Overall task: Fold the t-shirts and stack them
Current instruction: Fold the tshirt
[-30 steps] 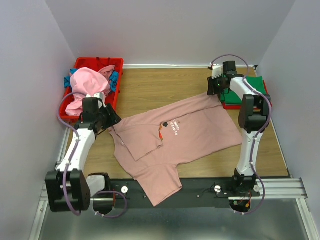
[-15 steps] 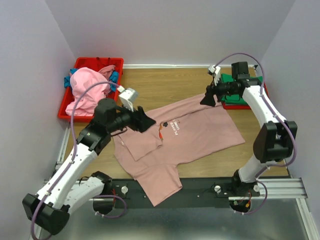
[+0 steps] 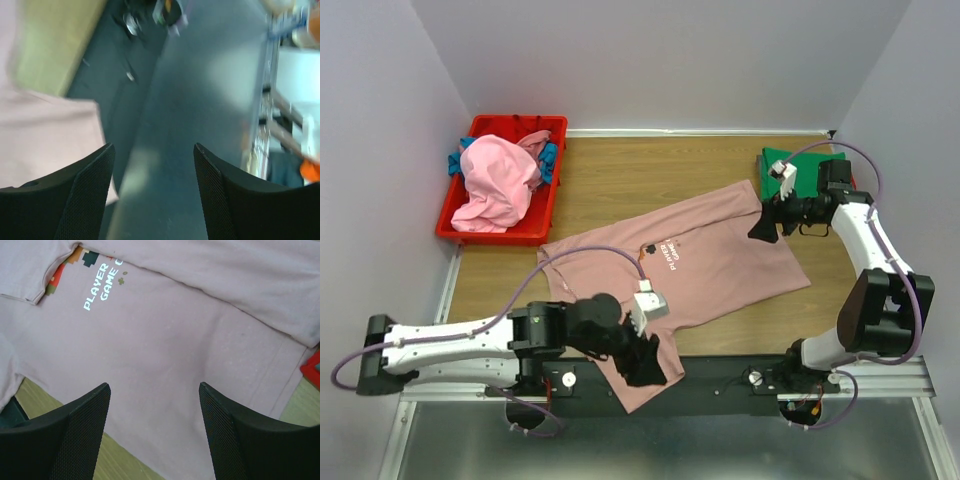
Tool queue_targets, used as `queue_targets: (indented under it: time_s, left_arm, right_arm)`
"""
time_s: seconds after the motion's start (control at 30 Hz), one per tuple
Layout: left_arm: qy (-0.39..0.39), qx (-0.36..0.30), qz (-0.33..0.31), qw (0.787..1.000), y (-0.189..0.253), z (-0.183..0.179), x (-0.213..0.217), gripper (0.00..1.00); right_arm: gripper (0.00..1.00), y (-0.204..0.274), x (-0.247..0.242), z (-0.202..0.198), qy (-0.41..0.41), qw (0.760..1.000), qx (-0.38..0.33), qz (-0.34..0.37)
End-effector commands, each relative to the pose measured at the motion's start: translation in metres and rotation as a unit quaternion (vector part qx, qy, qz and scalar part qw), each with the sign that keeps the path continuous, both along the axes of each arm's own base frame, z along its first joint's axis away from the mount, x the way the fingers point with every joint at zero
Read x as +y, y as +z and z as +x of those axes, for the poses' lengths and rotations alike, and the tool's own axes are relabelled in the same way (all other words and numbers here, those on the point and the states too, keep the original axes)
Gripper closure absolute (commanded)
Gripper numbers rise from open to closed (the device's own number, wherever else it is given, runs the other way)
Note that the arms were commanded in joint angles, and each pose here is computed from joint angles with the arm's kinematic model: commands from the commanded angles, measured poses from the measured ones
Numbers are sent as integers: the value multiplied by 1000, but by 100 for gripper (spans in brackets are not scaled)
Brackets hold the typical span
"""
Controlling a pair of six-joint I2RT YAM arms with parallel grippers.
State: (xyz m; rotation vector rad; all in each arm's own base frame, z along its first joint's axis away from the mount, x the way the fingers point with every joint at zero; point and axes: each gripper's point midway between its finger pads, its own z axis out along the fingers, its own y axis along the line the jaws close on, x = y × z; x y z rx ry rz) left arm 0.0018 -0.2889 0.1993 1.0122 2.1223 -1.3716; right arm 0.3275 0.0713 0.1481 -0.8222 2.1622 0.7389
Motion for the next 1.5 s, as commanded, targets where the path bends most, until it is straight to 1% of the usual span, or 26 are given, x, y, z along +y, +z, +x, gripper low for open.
queue_targets:
  time_s: [0.0,0.03,0.1,0.13,0.17,0.2,0.27,0.3,0.37,0.4,0.5,0.6,0.73,0.87,1.17,1.27,1.33,1.43,1.47]
  left_arm:
    - [15,18,101,995,-37,-28,-3,29]
    - [15,14,134,991,-49,-33,2,29]
    - [15,1,178,984,-66,-45,2,30]
    - [24,-1,195,980,-73,-42,2,30]
    - [16,-5,213,977,-78,-52,5,31]
    - [12,-9,242,970,-91,-56,6,32]
    - [-5,-20,279,960,-105,-67,13,33]
    - [-10,-27,307,951,-118,-70,16,33]
    - [-17,-42,331,942,-126,-76,21,33]
    - [-17,-45,348,936,-134,-77,23,35]
    - [-21,-47,368,928,-143,-80,27,41]
    - [-21,-46,389,920,-151,-80,34,51]
    - [-14,-49,413,909,-159,-79,39,51]
    - [4,-69,449,891,-166,-70,47,52]
    - [15,-86,478,874,-175,-63,52,53]
    - [22,-93,488,868,-177,-57,56,56]
    - [25,-91,488,868,-177,-56,55,59]
    - [24,-93,489,867,-177,-55,55,66]
    - [25,-93,490,866,-178,-55,56,66]
  right_arm:
    - [21,-7,3,-3,-1,1000,13,9]
    - [21,-9,2,-4,-2,1000,16,8]
    - [21,-12,2,-4,-2,1000,19,9]
    - [21,-13,2,-6,-2,1000,21,9]
    - [22,-15,2,-6,-2,1000,23,9]
    - [21,-17,2,-6,-2,1000,26,9]
    - [21,-20,2,-6,-2,999,30,10]
    - [21,-22,2,-7,-3,999,33,10]
    - [21,-24,2,-7,-3,999,37,11]
    - [21,-25,2,-7,-3,999,39,11]
    - [21,-27,2,-9,-2,999,43,14]
    - [21,-29,3,-9,-1,999,46,15]
    - [21,-30,3,-9,-2,999,48,15]
    - [21,-30,3,-9,0,999,47,16]
    - [21,-30,4,-10,1,999,48,17]
    - [21,-30,4,-10,0,999,49,18]
    - [21,-30,4,-10,1,999,49,19]
    - [21,-30,4,-10,2,999,49,20]
    - [21,-30,4,-10,2,999,48,19]
